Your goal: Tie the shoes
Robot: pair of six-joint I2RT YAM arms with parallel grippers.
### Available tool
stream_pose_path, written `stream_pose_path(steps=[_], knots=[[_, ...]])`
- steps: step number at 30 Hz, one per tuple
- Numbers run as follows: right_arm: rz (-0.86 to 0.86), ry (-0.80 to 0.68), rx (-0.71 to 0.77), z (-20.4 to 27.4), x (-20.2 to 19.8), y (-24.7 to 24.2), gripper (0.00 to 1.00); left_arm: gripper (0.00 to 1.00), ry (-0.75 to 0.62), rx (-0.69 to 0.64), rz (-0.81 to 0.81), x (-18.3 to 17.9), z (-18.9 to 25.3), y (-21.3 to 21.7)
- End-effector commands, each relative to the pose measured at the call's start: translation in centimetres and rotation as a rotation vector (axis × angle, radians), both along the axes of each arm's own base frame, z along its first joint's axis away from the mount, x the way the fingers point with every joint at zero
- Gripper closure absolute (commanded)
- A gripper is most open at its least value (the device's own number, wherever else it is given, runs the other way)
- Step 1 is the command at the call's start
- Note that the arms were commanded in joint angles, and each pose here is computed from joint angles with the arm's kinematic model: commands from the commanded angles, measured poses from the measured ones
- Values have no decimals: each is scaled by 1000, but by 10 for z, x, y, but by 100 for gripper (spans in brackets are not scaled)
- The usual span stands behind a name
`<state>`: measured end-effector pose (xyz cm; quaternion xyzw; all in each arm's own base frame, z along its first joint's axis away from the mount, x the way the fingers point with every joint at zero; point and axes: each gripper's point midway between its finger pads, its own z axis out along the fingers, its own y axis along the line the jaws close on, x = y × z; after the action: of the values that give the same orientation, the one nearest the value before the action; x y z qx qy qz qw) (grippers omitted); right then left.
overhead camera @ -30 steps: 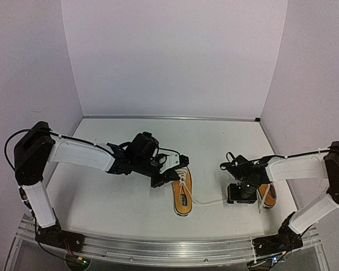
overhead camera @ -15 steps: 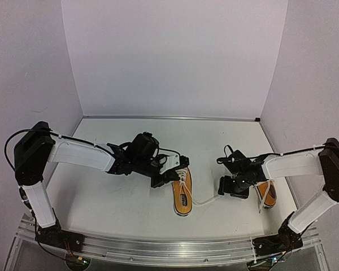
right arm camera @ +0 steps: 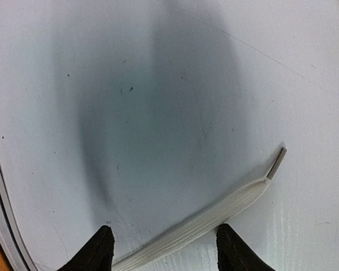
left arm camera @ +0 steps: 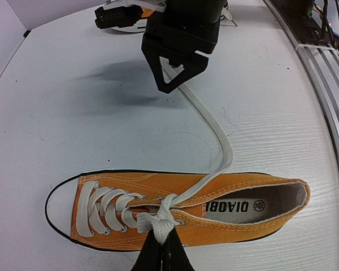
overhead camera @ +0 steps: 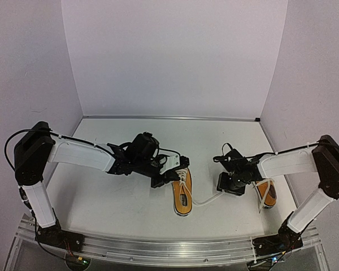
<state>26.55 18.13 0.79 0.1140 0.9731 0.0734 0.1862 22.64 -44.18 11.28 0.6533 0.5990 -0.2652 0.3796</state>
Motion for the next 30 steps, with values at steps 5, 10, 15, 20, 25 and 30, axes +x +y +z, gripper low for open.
stream_pose_path(steps=[5,10,15,20,25,30], knots=[[41,79,-115,-38,-2,-1,54,100,-61,-14,-14,-1,18,-6],[86,109,-230,-57,-1,-5,61,100,-74,8,-10,-1,15,-3],[120,154,-249,-71,-7,-2,96,100,-83,13,-13,-2,15,-1],[133,29,-148,-30,16,19,100,100,-90,4,-29,-5,14,-1],[221,-240,-43,73,64,56,100,100,-106,-40,-54,-10,18,-1],[326,-419,50,157,101,97,100,100,-145,-73,-61,-9,21,-2]])
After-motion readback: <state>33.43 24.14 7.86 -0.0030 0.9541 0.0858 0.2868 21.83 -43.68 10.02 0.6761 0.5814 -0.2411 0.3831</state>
